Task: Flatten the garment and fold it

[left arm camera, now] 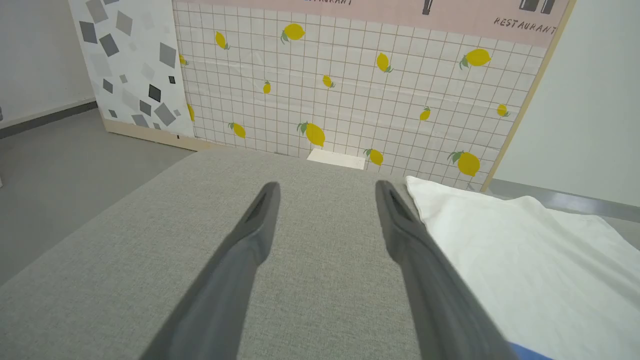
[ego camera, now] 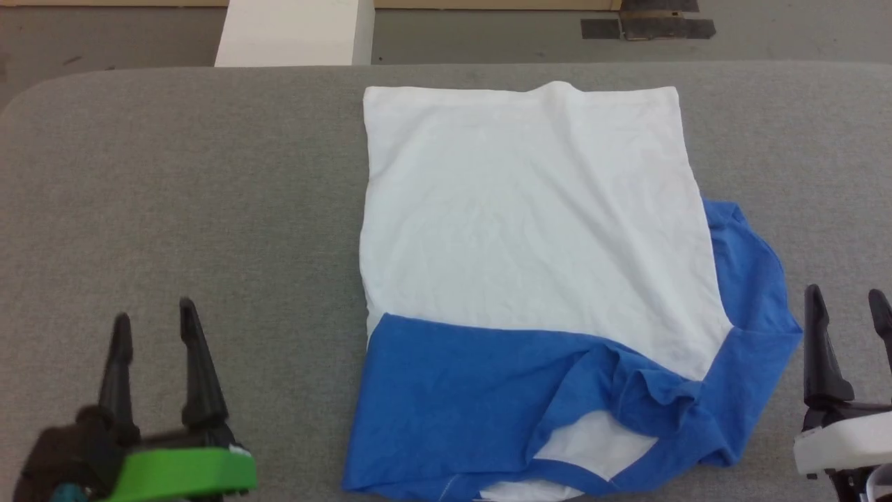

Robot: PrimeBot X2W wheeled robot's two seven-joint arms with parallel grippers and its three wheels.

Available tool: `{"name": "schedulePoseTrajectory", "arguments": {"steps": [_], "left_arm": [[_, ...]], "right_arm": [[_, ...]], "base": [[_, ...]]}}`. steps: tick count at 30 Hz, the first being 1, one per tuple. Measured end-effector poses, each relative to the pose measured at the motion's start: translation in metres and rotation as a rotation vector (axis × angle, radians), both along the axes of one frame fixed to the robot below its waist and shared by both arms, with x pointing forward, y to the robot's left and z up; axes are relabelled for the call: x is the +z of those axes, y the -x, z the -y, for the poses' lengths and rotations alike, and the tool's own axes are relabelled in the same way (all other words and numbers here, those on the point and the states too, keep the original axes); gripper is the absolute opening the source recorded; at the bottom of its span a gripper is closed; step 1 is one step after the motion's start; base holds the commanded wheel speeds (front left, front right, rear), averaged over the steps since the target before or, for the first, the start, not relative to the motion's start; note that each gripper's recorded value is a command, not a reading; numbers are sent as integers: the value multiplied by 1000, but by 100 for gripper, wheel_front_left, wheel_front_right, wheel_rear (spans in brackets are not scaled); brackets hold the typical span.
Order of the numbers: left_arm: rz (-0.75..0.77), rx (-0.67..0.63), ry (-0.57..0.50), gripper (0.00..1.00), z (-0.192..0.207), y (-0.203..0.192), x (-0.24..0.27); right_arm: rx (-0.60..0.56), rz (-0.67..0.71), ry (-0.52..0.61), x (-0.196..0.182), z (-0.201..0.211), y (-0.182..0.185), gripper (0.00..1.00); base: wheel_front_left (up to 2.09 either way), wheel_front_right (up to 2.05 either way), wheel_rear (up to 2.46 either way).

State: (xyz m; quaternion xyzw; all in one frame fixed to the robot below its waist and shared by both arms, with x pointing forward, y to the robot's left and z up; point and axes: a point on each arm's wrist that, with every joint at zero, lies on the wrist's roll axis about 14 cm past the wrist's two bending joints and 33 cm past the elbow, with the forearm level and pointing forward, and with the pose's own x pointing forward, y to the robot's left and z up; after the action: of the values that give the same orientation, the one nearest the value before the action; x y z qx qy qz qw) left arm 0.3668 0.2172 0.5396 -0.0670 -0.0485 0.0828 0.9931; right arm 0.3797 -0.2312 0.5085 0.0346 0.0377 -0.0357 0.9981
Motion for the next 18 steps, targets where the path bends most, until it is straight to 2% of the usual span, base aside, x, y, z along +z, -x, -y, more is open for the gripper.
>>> {"name": "schedulePoseTrajectory", "arguments": {"steps": [8, 13, 18], "left_arm": [[4, -29, 20, 100, 8, 8, -6], [14, -59, 41, 100, 13, -5, -10], [11, -85, 31, 100, 17, -21, -16]], "right_arm": [[13, -9, 29, 1, -3, -5, 100], [23, 24, 69, 28, -5, -46, 100], [36, -59, 146, 26, 11, -82, 100]], "base": [[0, 0, 0], [0, 0, 0], [0, 0, 0]]}}
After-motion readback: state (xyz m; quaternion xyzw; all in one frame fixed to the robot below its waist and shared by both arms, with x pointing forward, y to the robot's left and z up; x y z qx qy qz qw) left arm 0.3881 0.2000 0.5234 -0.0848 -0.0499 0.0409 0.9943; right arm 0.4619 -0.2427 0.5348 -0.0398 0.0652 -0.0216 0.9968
